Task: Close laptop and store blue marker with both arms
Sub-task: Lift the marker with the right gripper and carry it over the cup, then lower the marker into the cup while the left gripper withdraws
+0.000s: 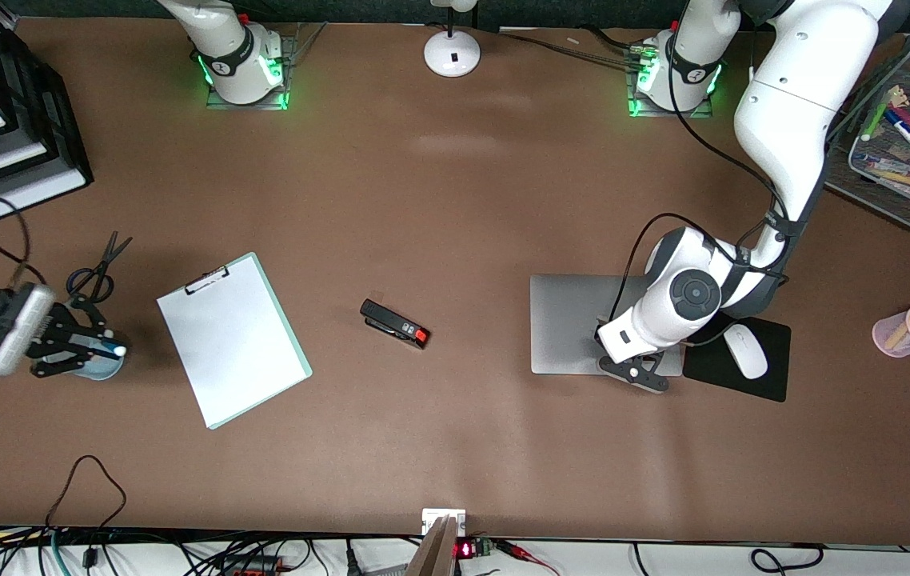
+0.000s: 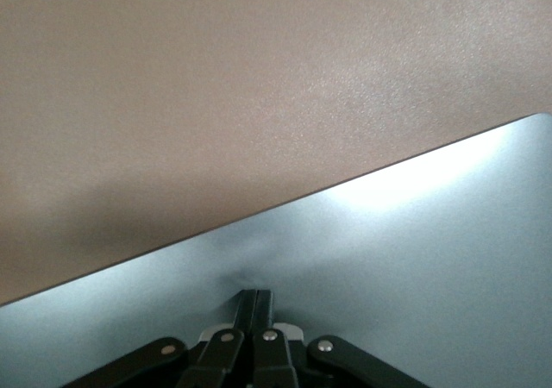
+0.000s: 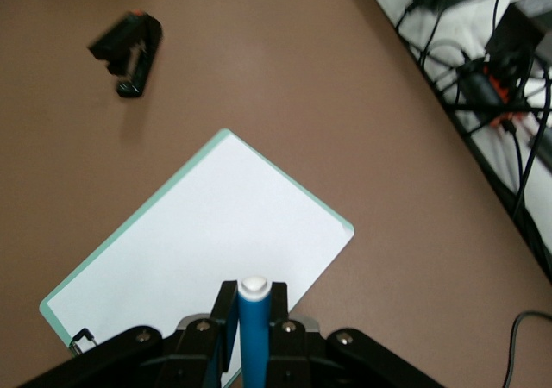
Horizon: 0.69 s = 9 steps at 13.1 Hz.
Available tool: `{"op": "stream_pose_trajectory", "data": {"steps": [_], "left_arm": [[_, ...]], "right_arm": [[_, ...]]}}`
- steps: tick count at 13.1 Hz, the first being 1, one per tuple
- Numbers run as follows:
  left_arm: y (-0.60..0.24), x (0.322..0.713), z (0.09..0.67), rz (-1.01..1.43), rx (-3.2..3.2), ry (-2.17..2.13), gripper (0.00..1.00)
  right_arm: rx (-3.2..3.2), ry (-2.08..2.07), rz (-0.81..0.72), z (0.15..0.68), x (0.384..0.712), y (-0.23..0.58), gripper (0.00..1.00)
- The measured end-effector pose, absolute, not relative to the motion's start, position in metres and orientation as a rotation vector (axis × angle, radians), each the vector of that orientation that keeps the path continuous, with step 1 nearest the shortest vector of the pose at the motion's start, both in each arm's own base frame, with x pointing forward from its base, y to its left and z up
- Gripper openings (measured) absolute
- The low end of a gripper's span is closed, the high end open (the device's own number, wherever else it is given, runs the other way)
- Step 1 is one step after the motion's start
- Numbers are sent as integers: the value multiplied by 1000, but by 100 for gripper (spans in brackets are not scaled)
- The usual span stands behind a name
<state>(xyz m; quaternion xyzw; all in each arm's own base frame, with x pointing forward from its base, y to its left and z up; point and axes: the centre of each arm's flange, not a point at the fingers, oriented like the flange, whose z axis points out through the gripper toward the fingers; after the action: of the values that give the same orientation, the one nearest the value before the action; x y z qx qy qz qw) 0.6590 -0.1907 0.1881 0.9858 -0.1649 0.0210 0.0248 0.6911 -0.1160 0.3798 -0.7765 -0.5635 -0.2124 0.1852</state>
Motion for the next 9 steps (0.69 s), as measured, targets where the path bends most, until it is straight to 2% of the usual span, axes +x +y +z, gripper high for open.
{"op": "stream_pose_trajectory", "data": {"steps": [6,9], "left_arm": [[-187,664,201,25,3069,-499,1],[-183,668,256,-51,3113,-503,1]], "right_arm": [[-2077,-1533,-767,387,669,-189,19],[-2086,-1477,-805,377,664,-210,19]]}}
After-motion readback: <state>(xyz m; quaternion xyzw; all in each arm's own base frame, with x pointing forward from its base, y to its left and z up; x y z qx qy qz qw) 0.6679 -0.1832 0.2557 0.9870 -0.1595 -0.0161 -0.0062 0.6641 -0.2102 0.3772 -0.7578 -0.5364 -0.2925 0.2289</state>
